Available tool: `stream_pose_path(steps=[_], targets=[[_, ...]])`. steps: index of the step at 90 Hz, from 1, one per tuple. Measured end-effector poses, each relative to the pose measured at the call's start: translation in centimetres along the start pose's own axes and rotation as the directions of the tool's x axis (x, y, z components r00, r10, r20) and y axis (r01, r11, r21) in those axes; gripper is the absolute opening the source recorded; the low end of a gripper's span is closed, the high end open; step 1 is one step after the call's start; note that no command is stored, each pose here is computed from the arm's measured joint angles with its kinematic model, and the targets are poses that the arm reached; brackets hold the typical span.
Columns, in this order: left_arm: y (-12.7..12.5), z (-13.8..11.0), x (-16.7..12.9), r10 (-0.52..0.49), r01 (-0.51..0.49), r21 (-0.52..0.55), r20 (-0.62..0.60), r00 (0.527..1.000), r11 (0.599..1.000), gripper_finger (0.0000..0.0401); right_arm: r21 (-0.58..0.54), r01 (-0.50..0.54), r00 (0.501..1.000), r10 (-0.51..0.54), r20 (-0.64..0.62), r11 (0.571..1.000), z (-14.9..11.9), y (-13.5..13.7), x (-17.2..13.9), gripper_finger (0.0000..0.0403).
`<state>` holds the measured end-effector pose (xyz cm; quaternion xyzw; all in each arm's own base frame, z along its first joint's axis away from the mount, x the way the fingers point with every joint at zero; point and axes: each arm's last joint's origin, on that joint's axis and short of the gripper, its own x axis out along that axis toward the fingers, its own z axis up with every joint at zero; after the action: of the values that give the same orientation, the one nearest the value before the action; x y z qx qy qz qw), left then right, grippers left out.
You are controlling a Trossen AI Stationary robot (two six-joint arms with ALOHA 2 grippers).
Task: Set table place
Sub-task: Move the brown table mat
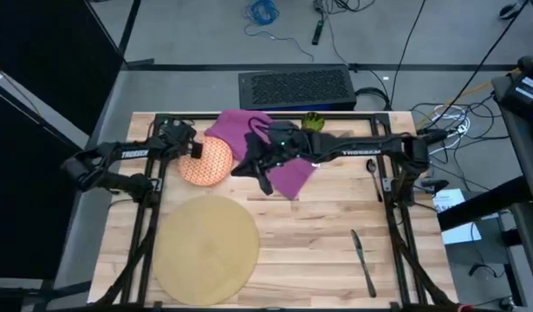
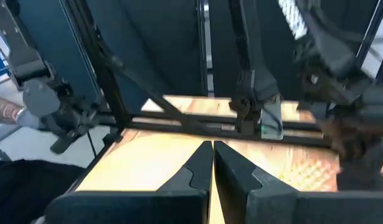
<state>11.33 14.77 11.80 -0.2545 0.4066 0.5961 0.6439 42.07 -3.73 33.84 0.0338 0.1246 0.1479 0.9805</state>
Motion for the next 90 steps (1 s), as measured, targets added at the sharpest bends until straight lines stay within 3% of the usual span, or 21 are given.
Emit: stream_pose_path(steps=[13, 22, 28, 45, 67, 80, 90], targets=[[-1.4, -0.3, -0.7, -0.081, 0.081, 0.026, 0.023, 0.996, 0.996, 0.0000, -0.025, 0.052, 0.999, -0.052, 0.002, 0.998, 0.9, 0.3, -1.2, 0.0000], [-1.2, -0.3, -1.5, 0.070, -0.076, 0.048, 0.123, 0.990, 0.996, 0.0000, -0.017, 0.060, 0.998, -0.060, -0.021, 0.998, 1.0, 0.4, -1.7, 0.0000], [-1.0, 0.2, -2.4, 0.080, -0.092, 0.058, 0.172, 0.982, 0.994, 0.0000, 0.003, 0.082, 0.995, -0.082, -0.057, 0.997, 0.7, 0.4, -1.8, 0.0000], [-0.8, 1.2, -7.5, -0.080, 0.060, 0.070, 0.335, 0.939, 0.996, 0.0000, 0.070, 0.115, 0.965, -0.095, -0.243, 0.991, -2.1, -0.1, -0.8, 0.0000], [0.8, -1.3, -12.5, -0.314, 0.316, 0.064, 0.408, 0.857, 0.946, 0.0000, 0.162, 0.111, 0.935, -0.048, -0.350, 0.981, -5.9, 0.0, 1.9, 0.0000], [1.3, -2.3, -13.9, -0.412, 0.416, 0.091, 0.431, 0.803, 0.905, 0.0000, 0.330, 0.013, 0.912, 0.124, -0.392, 0.944, -10.7, 0.7, 5.4, 0.0000], [1.7, -2.3, -15.1, -0.483, 0.477, 0.146, 0.490, 0.726, 0.867, 0.0000, 0.454, -0.033, 0.887, 0.236, -0.398, 0.891, -14.6, 1.4, 8.5, 0.0000]])
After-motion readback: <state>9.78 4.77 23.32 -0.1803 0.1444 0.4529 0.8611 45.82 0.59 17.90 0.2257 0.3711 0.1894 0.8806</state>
